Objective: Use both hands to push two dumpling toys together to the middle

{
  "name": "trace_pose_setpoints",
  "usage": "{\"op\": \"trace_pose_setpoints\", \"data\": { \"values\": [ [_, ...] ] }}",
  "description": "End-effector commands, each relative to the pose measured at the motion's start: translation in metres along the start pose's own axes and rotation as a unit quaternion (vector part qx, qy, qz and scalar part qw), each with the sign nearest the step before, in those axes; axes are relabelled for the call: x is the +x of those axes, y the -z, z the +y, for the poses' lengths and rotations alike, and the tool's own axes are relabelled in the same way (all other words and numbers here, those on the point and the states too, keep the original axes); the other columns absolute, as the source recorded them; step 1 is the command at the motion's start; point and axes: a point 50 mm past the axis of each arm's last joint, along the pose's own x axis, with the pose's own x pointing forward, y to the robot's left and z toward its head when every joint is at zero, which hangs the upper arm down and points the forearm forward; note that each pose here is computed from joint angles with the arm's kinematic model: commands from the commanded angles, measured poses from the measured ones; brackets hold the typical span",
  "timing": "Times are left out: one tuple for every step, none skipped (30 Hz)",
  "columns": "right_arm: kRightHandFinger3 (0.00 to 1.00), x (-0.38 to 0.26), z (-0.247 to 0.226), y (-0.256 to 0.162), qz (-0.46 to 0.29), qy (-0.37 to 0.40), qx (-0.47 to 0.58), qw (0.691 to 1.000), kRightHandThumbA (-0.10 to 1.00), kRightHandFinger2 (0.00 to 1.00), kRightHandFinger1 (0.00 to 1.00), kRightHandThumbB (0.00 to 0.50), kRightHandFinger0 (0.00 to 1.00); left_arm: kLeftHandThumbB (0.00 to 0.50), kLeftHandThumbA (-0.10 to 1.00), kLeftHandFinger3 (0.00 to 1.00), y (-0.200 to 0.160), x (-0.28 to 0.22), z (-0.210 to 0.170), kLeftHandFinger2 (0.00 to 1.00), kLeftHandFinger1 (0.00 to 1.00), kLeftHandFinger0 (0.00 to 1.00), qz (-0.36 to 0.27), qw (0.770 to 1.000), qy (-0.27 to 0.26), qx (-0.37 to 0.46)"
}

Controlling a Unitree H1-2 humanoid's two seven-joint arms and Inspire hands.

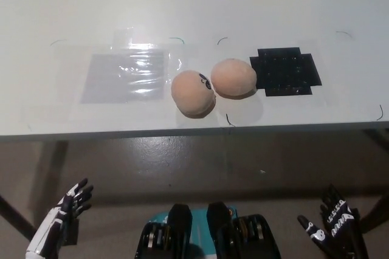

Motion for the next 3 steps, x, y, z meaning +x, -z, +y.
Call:
{"op": "trace_pose_setpoints", "data": {
  "values": [
    [1.0,0.01,0.003,-0.011,-0.043,-0.01,0.001,0.999,1.0,1.0,1.0,0.256,1.0,0.133,1.0,1.0,-0.008,0.004,0.015,1.0,1.0,1.0,-0.026,0.999,-0.006,0.028],
    [1.0,0.004,0.005,-0.006,-0.036,-0.014,0.002,0.999,1.0,1.0,1.0,0.25,1.0,0.132,1.0,1.0,-0.005,-0.008,0.016,1.0,1.0,1.0,-0.018,0.999,-0.011,0.032],
    [1.0,0.004,0.005,-0.006,-0.036,-0.014,0.002,0.999,1.0,1.0,1.0,0.25,1.0,0.132,1.0,1.0,-0.005,-0.008,0.016,1.0,1.0,1.0,-0.018,0.999,-0.011,0.032]
  ]
}}
